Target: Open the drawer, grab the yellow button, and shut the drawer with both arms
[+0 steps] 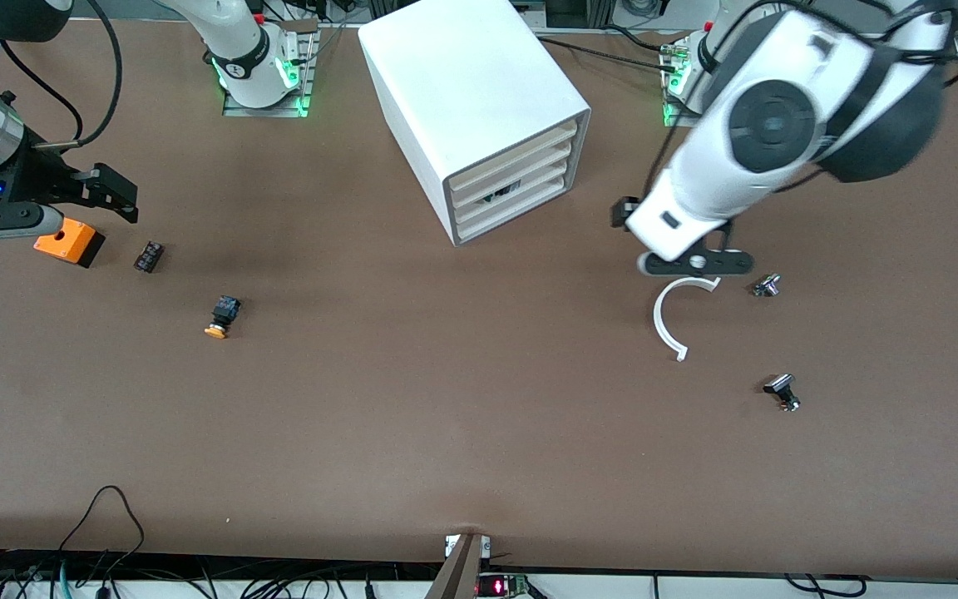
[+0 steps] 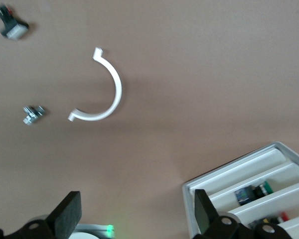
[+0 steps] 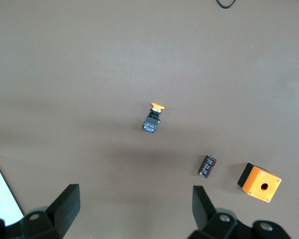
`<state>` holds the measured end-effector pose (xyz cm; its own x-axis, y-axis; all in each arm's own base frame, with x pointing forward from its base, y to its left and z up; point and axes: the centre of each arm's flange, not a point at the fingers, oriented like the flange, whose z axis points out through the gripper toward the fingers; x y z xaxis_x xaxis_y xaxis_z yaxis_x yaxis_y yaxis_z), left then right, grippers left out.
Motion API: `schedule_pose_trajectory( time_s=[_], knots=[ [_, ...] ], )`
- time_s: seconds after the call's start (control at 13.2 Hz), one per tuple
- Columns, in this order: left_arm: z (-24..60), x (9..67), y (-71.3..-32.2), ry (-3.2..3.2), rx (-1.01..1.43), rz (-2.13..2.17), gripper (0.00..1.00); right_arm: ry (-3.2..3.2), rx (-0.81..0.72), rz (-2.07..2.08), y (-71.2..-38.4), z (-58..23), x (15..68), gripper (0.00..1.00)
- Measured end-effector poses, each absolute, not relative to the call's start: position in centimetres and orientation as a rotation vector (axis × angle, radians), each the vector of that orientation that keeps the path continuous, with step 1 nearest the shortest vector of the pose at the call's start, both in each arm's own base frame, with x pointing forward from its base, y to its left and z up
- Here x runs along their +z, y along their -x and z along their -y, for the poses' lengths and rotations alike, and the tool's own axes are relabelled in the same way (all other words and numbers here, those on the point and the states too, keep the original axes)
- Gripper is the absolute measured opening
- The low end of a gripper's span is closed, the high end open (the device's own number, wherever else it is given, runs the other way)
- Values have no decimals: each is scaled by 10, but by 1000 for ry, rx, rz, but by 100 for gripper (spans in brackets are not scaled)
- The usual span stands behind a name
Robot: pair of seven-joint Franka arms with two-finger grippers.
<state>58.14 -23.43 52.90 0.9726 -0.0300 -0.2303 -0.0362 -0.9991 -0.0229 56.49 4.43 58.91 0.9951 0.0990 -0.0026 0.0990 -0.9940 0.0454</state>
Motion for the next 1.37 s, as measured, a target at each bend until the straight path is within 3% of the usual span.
schedule_pose_trajectory(
  time_s=[0.3,0.61,0.83,1.37],
  knots=[
    [153,566,-605,3125,275,-61,100,-3099,-16,-111,-567,-28,584,100],
    [74,604,-600,3196,68,-69,100,-3102,-17,-118,-567,-34,583,100],
    [11,599,-577,3193,-31,-199,100,-3103,-26,-89,-570,-25,578,100],
    [25,595,-552,3055,-14,-238,100,-3106,-25,-133,-570,-41,577,100]
  ],
)
